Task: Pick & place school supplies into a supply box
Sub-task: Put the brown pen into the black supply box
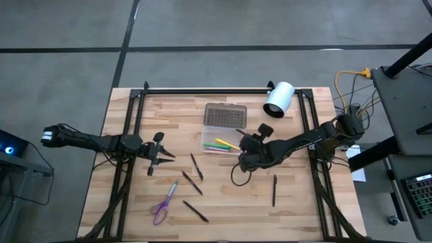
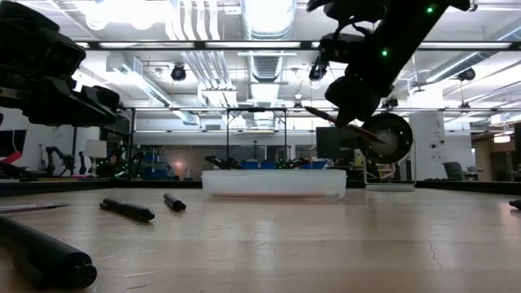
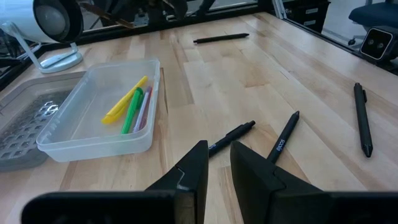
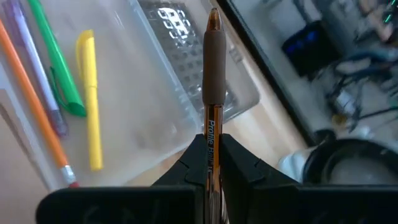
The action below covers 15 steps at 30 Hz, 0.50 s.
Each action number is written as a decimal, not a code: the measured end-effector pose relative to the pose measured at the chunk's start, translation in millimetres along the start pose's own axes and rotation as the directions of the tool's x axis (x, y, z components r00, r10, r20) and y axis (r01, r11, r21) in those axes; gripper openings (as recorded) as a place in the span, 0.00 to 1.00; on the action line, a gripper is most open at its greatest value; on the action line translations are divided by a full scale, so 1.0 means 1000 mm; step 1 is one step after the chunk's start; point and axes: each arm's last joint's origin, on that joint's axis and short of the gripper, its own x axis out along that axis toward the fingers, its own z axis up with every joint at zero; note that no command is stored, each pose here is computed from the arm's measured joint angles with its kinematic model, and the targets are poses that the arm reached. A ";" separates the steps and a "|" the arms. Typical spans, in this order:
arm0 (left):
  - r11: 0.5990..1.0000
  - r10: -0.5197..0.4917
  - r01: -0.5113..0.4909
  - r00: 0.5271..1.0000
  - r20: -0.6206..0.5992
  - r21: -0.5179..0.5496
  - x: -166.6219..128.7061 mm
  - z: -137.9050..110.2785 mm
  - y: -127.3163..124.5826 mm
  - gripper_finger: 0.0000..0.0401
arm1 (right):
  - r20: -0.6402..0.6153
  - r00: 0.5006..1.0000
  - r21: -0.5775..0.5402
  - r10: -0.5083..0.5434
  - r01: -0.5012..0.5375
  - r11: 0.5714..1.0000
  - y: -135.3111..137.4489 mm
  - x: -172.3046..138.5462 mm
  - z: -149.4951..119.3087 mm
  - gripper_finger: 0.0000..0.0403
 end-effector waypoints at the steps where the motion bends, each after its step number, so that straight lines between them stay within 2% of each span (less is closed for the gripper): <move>1: 1.000 0.000 0.000 1.000 0.000 0.000 0.000 0.000 0.000 0.13 | 0.007 1.000 -0.023 -0.004 0.004 1.000 0.000 0.000 0.000 0.03; 6: 1.000 0.000 0.000 1.000 -0.001 0.000 0.000 0.000 0.000 0.13 | 0.055 0.998 -0.107 -0.007 0.012 0.994 0.007 0.003 0.005 0.03; 11: 1.000 0.000 0.000 1.000 0.000 0.000 0.000 0.000 0.000 0.13 | 0.128 0.991 -0.250 0.027 0.006 0.968 0.026 0.012 0.012 0.03; 15: 1.000 0.000 0.000 1.000 0.000 0.000 0.000 0.000 0.000 0.13 | 0.197 0.979 -0.321 0.056 0.010 0.947 0.041 0.019 0.019 0.03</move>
